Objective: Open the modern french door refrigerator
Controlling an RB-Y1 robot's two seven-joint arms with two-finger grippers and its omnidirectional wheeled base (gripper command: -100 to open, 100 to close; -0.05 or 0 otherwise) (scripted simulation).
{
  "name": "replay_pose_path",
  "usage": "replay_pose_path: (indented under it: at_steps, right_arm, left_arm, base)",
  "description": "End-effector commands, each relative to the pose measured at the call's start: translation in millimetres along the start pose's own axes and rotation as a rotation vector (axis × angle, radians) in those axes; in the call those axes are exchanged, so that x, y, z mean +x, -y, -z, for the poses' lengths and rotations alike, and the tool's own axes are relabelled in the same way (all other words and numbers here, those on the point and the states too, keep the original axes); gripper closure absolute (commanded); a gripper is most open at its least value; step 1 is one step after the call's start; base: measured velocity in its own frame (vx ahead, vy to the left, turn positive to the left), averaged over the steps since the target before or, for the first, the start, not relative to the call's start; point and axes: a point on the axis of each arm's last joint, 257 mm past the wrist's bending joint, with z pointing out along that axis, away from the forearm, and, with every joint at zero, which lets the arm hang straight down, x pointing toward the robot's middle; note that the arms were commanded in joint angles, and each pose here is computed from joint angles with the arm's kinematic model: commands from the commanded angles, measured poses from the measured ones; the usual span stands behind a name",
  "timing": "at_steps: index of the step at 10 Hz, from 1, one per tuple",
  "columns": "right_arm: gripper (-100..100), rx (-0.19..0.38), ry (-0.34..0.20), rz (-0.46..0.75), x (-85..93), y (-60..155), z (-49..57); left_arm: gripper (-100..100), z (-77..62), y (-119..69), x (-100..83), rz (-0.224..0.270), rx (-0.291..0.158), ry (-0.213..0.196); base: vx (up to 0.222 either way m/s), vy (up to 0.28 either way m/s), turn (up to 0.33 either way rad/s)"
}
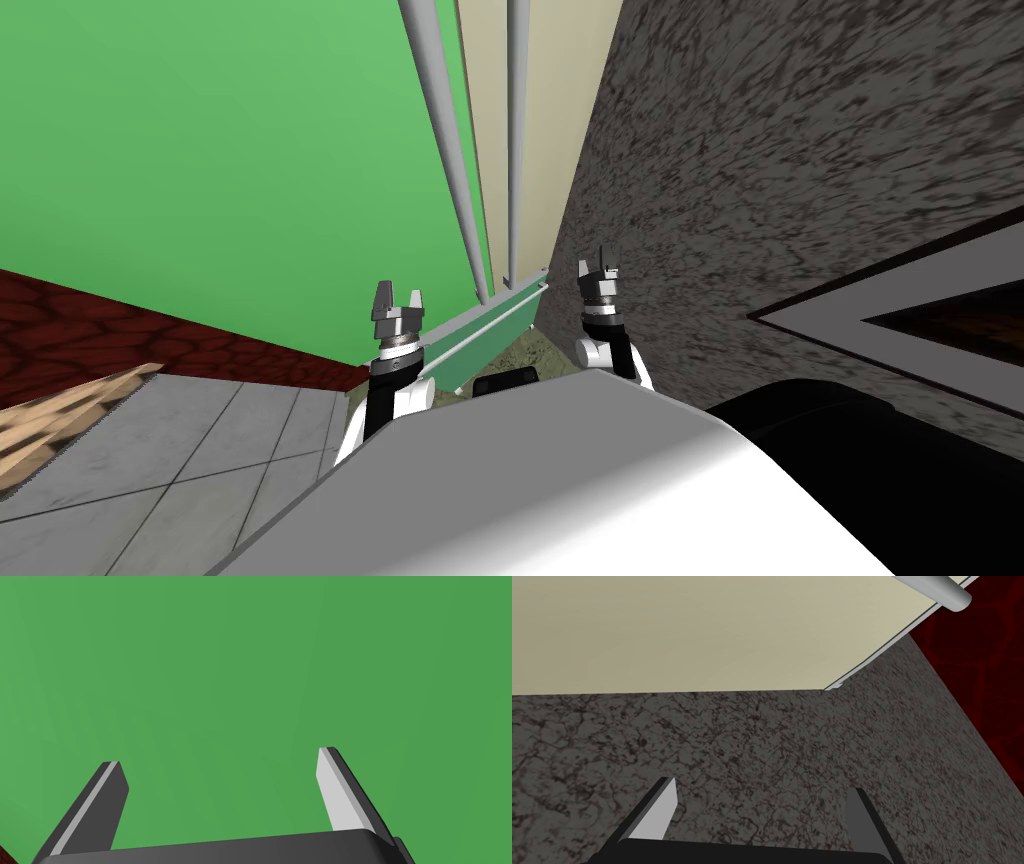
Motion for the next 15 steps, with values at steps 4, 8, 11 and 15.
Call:
replay_pose_path:
  at_steps: [4,8,11,15]
  right_arm:
    - [0,0.000,0.000,0.000,0.0,-0.1,0.0]
    - [0,0.000,0.000,0.000,0.0,-0.2,0.0]
    - [0,0.000,0.000,0.000,0.0,0.0,0.0]
    - [0,0.000,0.000,0.000,0.0,0.1,0.1]
  left_arm:
    - [0,0.0,0.1,0.0,0.000,0.000,0.000]
    - [0,0.0,0.2,0.0,0.000,0.000,0.000]
    - [-100,-2.3,-5.9,1.8,0.015,-0.037,-0.034]
    - [-100,-7.4,-14.4,-0.1,0.070,-0.092,-0.031]
  base:
    - [0.000,0.000,0.000]
    - [0.000,0.000,0.000]
    - [0.018,-0.020,0.054]
    - [0.030,-0.062,0.087]
